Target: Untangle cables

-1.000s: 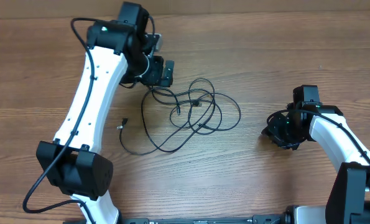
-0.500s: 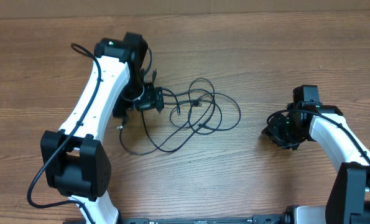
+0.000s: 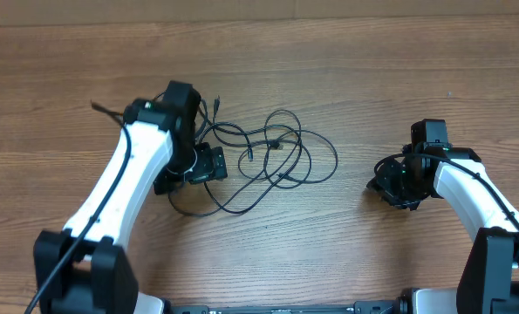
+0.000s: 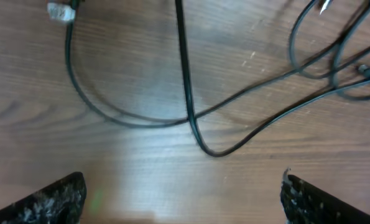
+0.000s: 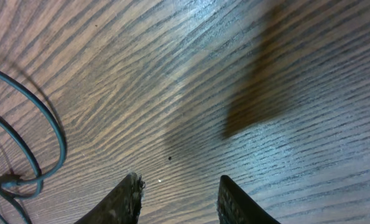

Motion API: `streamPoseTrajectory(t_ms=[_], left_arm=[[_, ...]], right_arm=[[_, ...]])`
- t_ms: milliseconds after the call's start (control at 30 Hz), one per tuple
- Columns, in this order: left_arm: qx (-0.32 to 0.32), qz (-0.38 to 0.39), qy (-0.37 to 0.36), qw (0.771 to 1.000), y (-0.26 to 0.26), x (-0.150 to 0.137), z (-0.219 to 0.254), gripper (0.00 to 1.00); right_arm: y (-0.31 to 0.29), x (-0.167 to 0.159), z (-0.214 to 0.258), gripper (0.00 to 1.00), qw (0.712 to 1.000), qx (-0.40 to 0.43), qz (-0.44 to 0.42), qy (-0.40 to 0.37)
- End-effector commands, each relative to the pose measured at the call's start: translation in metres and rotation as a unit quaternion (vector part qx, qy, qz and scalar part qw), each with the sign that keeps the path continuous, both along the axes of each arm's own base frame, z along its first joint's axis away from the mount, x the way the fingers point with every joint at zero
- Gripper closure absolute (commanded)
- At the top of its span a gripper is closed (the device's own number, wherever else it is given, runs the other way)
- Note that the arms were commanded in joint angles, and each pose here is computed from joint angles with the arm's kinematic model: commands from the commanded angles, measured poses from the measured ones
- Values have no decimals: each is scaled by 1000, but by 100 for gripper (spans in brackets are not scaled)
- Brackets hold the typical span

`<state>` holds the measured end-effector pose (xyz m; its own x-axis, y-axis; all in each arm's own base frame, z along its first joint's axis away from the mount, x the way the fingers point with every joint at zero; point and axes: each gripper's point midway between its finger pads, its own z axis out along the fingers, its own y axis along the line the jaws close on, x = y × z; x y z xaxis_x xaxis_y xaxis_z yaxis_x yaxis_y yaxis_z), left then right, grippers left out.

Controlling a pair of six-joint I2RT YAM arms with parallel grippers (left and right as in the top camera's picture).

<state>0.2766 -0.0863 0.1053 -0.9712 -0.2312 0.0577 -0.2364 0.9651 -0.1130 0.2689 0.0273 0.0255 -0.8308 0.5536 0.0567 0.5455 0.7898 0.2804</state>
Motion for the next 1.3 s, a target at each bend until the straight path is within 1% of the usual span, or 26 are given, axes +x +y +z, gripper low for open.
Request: streamPoseTrajectory(t_ms=[0,200,300,367,400,467,500,600,700,733,767,800,933,1033,1167,1267], left_arm=[[-5,16,-12,1000,-1,-1,-13,1],[-10,17,-32,999,-4,9,-46,0],[-9,30,-17,999,-4,5,-61,0],[-17,30,-10,999,-8,4,-69,5],[-17,29,-9,999,-9,5,-71,9],[-19,27,-9,999,-12,8,-77,24],[-20,25,-11,999,-13,10,-79,34],[-20,19,-12,1000,-18,13,-86,53],[-25,11,-6,1000,-24,10,-90,67],[-30,9,-3,1000,-27,9,-90,74],[-35,7,0,999,-30,8,-90,89],[-41,5,2,999,-33,7,-89,96],[-58,1,-3,998,-39,13,-74,96],[-63,-20,-27,997,-42,30,-44,96],[-75,-83,-94,989,-50,60,24,96],[-80,-124,-150,978,-55,77,85,96]], right_arm=[[-2,-1,-2,62,1000,-4,-1,3],[-2,-2,-2,61,1000,-3,-1,3],[-2,-2,-2,53,1000,-3,-1,3],[-2,-1,-2,52,1000,-3,-1,3],[-2,-1,-2,52,1000,-3,-1,3],[-2,-1,-2,52,1000,-3,-1,2],[-2,-1,-2,51,1000,-3,-1,3],[-2,-2,-2,51,1000,-3,-1,3],[-2,-2,-2,51,1000,-3,-1,3],[-2,-2,-2,51,1000,-3,-1,3],[-2,-2,-2,51,1000,-3,-1,3],[-2,-2,-2,51,1000,-3,-1,3],[-2,-2,-2,51,1000,-3,-1,3],[6,-1,0,50,1000,20,4,0],[38,1,13,50,990,102,88,-39],[54,1,18,50,982,126,127,-55]])
